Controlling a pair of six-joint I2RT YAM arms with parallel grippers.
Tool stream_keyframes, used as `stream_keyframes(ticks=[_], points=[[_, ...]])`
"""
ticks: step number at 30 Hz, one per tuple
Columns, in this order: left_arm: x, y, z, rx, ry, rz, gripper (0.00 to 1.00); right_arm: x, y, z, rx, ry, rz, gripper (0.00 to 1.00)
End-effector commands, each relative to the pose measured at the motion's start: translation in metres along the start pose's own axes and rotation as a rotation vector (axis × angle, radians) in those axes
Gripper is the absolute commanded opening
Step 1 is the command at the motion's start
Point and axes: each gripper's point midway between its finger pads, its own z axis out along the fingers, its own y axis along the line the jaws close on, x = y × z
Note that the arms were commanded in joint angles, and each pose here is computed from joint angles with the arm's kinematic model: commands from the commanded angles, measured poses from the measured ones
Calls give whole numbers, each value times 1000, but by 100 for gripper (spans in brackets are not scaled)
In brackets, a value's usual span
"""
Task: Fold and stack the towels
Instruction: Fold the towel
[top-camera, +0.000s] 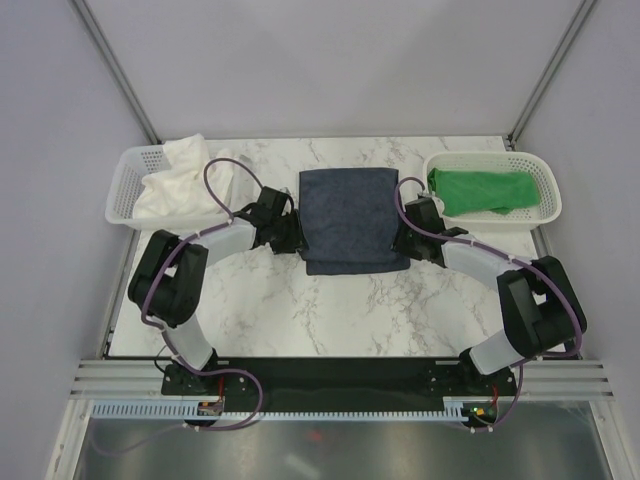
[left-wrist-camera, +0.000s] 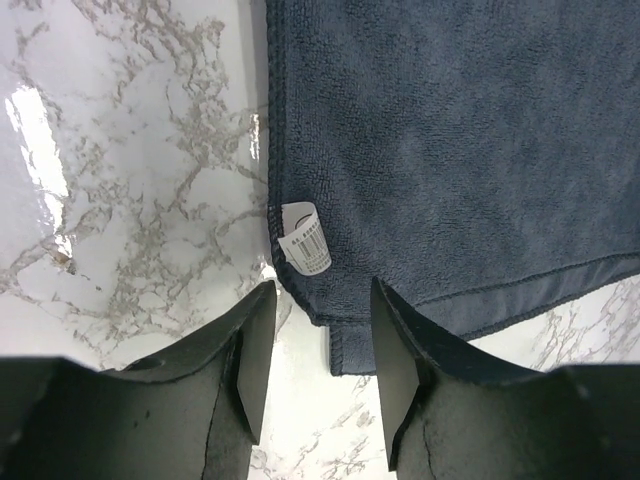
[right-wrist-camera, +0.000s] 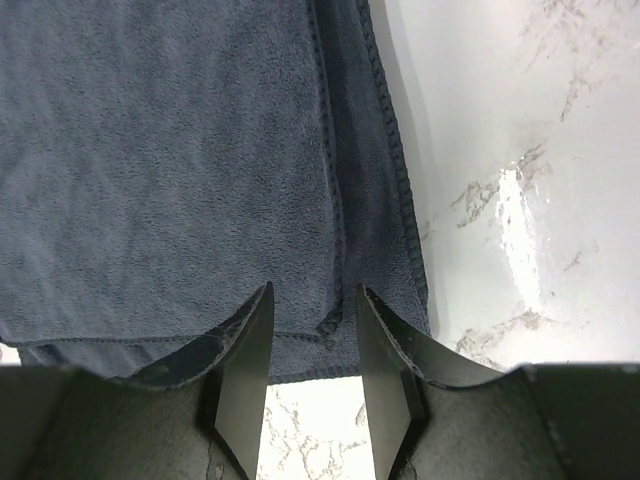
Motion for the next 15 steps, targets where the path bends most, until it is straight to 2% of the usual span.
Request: stream_keyframes(ticks=[1,8,12,14,15], points=[[-13,-3,3,-6,-25,-15,49,-9,3,1,11,-22,14,46],[-7,2,8,-19,-7,-50,47,-6,2,1,9,-16,16,46],[-6,-1,11,-3,-7,-48,29,-7,4,0,1,-24,14,45],[-5,-1,12,2,0,-49,26,-8,4,0,-2,-27,11,43],[-4,-3,12,8,6,-48,19,-7,3,0,-1,-26,8,42]])
